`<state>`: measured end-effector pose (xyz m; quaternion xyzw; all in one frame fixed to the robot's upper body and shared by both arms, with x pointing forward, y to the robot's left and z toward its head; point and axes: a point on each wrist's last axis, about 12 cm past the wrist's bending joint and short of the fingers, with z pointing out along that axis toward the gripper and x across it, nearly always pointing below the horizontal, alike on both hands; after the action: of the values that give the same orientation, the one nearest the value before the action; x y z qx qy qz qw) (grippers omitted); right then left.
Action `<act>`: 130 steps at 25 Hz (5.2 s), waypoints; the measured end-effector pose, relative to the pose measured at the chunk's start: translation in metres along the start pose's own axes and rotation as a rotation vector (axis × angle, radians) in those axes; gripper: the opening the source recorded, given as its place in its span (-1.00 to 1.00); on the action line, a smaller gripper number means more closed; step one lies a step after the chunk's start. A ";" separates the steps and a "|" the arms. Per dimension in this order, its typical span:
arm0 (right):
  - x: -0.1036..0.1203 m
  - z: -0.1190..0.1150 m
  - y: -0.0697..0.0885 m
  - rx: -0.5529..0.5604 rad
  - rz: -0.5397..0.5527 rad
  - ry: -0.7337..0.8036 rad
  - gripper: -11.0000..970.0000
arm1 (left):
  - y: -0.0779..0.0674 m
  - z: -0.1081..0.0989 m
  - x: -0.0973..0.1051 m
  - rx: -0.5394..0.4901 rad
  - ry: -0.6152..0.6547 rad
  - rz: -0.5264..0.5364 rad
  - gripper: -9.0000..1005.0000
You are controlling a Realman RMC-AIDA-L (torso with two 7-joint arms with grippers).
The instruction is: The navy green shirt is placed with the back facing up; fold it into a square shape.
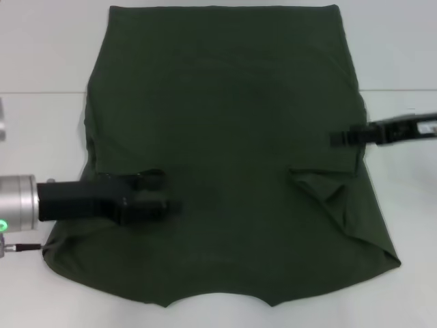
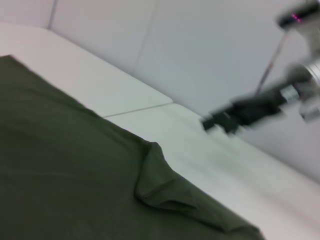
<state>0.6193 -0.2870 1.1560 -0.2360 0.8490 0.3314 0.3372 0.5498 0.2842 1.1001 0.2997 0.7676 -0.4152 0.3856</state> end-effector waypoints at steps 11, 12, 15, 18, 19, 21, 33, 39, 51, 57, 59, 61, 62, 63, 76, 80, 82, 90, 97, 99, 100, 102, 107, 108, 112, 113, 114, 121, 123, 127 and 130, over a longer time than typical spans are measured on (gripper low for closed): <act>0.113 -0.023 0.024 -0.159 -0.316 -0.263 0.94 | 0.014 -0.047 -0.012 -0.022 -0.052 -0.438 0.59; 0.121 -0.023 0.025 -0.156 -0.325 -0.264 0.94 | 0.016 -0.054 -0.010 -0.032 -0.037 -0.504 0.59; 0.140 -0.020 0.030 -0.181 -0.360 -0.271 0.93 | 0.021 -0.069 -0.006 -0.074 0.021 -0.648 0.59; 0.153 -0.016 0.035 -0.220 -0.419 -0.290 0.93 | 0.026 -0.082 -0.001 -0.149 0.114 -0.750 0.59; 0.156 -0.015 0.036 -0.226 -0.437 -0.296 0.93 | 0.027 -0.084 0.000 -0.166 0.138 -0.778 0.59; 0.158 -0.014 0.037 -0.230 -0.451 -0.300 0.93 | 0.028 -0.086 0.000 -0.190 0.171 -0.821 0.59; 0.165 -0.008 0.039 -0.240 -0.444 -0.262 0.91 | 0.038 -0.090 0.007 -0.359 0.285 -0.881 0.59; 0.164 -0.007 0.039 -0.237 -0.447 -0.257 0.91 | 0.044 -0.089 0.006 -0.409 0.276 -0.876 0.59; 0.163 -0.006 0.038 -0.234 -0.444 -0.256 0.90 | 0.052 -0.088 0.010 -0.509 0.305 -0.867 0.59; 0.163 -0.006 0.038 -0.235 -0.442 -0.257 0.89 | 0.052 -0.084 0.008 -0.507 0.305 -0.861 0.59; 0.163 -0.006 0.038 -0.235 -0.442 -0.257 0.89 | 0.052 -0.083 0.008 -0.505 0.307 -0.862 0.59; 0.163 -0.006 0.038 -0.236 -0.441 -0.257 0.88 | 0.052 -0.083 0.009 -0.503 0.309 -0.864 0.59; 0.163 -0.006 0.039 -0.236 -0.442 -0.257 0.88 | 0.052 -0.082 0.010 -0.500 0.310 -0.867 0.59; 0.163 -0.006 0.039 -0.236 -0.441 -0.256 0.88 | 0.051 -0.082 0.010 -0.498 0.312 -0.869 0.59; 0.163 -0.006 0.039 -0.240 -0.442 -0.257 0.87 | 0.049 -0.073 0.010 -0.472 0.321 -0.861 0.59; 0.164 -0.006 0.039 -0.241 -0.441 -0.258 0.86 | 0.048 -0.069 0.010 -0.464 0.323 -0.861 0.59; 0.164 -0.006 0.039 -0.243 -0.439 -0.258 0.86 | 0.047 -0.067 0.010 -0.459 0.324 -0.861 0.59; 0.163 -0.005 0.040 -0.247 -0.440 -0.259 0.85 | 0.044 -0.053 0.002 -0.415 0.345 -0.840 0.57; 0.163 -0.005 0.039 -0.245 -0.438 -0.260 0.85 | 0.044 -0.051 -0.001 -0.420 0.354 -0.824 0.48; 0.162 -0.005 0.039 -0.244 -0.437 -0.263 0.84 | 0.045 -0.051 -0.001 -0.431 0.369 -0.819 0.46; 0.162 -0.005 0.039 -0.243 -0.437 -0.263 0.84 | 0.045 -0.051 -0.001 -0.436 0.381 -0.814 0.45; 0.162 -0.006 0.039 -0.242 -0.438 -0.264 0.84 | 0.044 -0.050 -0.003 -0.446 0.409 -0.789 0.33; 0.161 -0.006 0.039 -0.244 -0.432 -0.269 0.84 | 0.042 -0.043 -0.007 -0.471 0.443 -0.728 -0.14; 0.161 -0.006 0.039 -0.244 -0.428 -0.268 0.83 | 0.042 -0.042 -0.007 -0.474 0.441 -0.723 -0.17; 0.160 -0.006 0.039 -0.244 -0.426 -0.270 0.83 | 0.042 -0.042 -0.008 -0.479 0.441 -0.719 -0.32; 0.160 -0.006 0.039 -0.245 -0.426 -0.270 0.83 | 0.042 -0.042 -0.008 -0.481 0.440 -0.718 -0.36; 0.160 -0.006 0.039 -0.245 -0.426 -0.270 0.83 | 0.043 -0.042 -0.008 -0.482 0.439 -0.717 -0.40; 0.159 -0.009 0.036 -0.233 -0.411 -0.273 0.82 | 0.043 -0.043 -0.008 -0.487 0.438 -0.709 -0.66; 0.155 -0.014 0.032 -0.217 -0.363 -0.277 0.82 | 0.043 -0.043 -0.008 -0.481 0.439 -0.704 -0.74; 0.135 -0.037 0.019 -0.172 -0.208 -0.259 0.81 | 0.043 -0.042 -0.009 -0.479 0.437 -0.697 -0.75; 0.113 -0.066 0.006 -0.119 -0.035 -0.184 0.81 | 0.044 -0.044 -0.011 -0.480 0.429 -0.694 -0.76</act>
<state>0.5131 -0.3507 1.1131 -0.2393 0.7890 0.3954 0.4048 0.5745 0.3420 1.1076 0.0071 0.9589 -0.2592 0.1153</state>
